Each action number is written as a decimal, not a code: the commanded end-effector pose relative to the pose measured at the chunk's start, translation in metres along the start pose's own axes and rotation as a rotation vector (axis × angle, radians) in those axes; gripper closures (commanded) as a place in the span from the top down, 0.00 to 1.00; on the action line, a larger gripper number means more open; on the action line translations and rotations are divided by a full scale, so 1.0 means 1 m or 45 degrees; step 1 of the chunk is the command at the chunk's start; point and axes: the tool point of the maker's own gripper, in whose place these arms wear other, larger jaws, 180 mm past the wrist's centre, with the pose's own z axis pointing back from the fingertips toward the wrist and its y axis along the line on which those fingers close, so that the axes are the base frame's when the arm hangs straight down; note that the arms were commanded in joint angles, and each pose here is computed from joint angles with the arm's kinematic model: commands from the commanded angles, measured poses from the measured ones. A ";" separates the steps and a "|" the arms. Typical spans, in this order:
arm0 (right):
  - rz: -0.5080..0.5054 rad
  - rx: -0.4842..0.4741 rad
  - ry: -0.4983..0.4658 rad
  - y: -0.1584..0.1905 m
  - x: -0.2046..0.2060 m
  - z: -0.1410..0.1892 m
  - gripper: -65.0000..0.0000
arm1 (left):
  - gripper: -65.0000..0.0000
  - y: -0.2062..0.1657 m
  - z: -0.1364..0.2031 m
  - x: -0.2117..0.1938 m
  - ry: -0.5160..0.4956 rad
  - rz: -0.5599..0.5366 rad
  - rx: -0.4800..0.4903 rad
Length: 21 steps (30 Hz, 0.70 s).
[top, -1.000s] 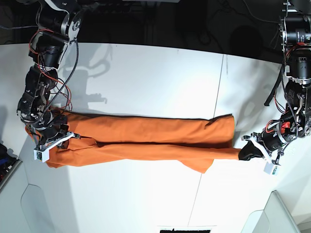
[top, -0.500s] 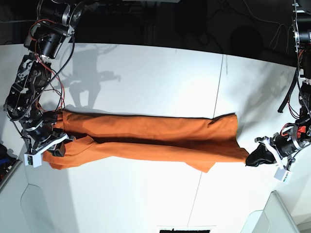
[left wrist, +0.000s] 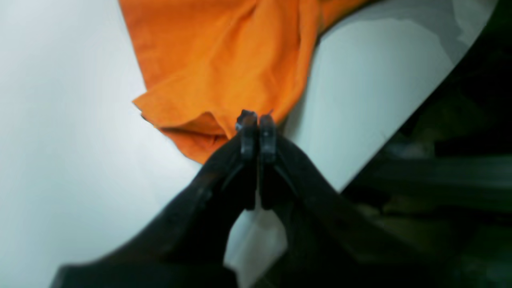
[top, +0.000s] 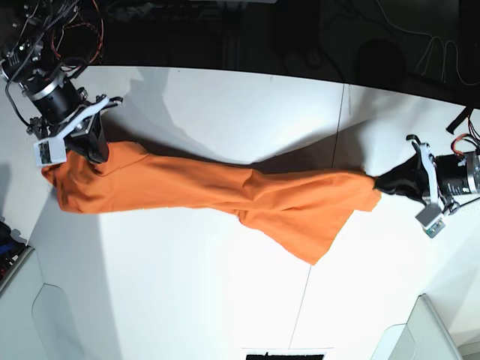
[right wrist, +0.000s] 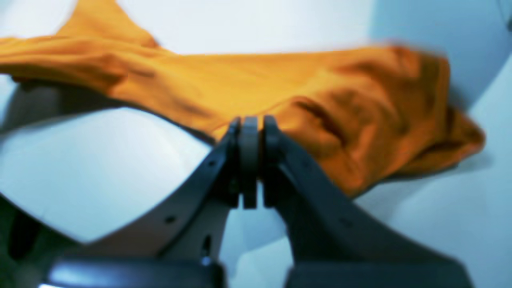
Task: Layout the t-shirt on the table in an organized manner, then fold the t-shirt properly
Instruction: 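Release the orange shirt ends and lift both grippers away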
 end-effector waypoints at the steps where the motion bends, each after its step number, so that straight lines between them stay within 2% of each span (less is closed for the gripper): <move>1: 0.015 0.014 -0.022 0.005 0.002 0.008 0.00 | 0.00 -0.002 0.007 0.009 -0.031 -0.030 -0.002; 8: 0.006 -0.003 0.153 0.009 -0.043 0.028 0.00 | 0.01 -0.007 0.003 -0.026 0.124 0.004 -0.015; 11: 0.008 -0.008 0.158 0.008 -0.044 0.028 0.37 | 0.22 -0.004 0.004 -0.036 0.172 0.025 -0.010; 12: 0.004 -0.010 0.145 0.008 -0.042 0.028 0.44 | 0.29 -0.002 0.004 -0.039 0.177 0.033 -0.003; 13: 0.001 -0.021 0.132 0.005 -0.040 0.029 0.46 | 0.34 0.000 0.004 -0.040 0.179 0.043 0.002; 16: -0.041 -0.096 0.090 -0.012 -0.033 0.035 0.46 | 0.36 0.004 0.006 -0.032 0.119 0.050 0.019; 19: -0.104 -0.178 0.050 -0.034 -0.027 0.046 0.46 | 0.36 0.016 0.015 -0.002 -0.057 0.039 0.076; 21: -0.133 -0.220 0.071 -0.045 -0.031 0.054 0.46 | 0.36 0.024 0.018 0.016 -0.151 0.018 0.123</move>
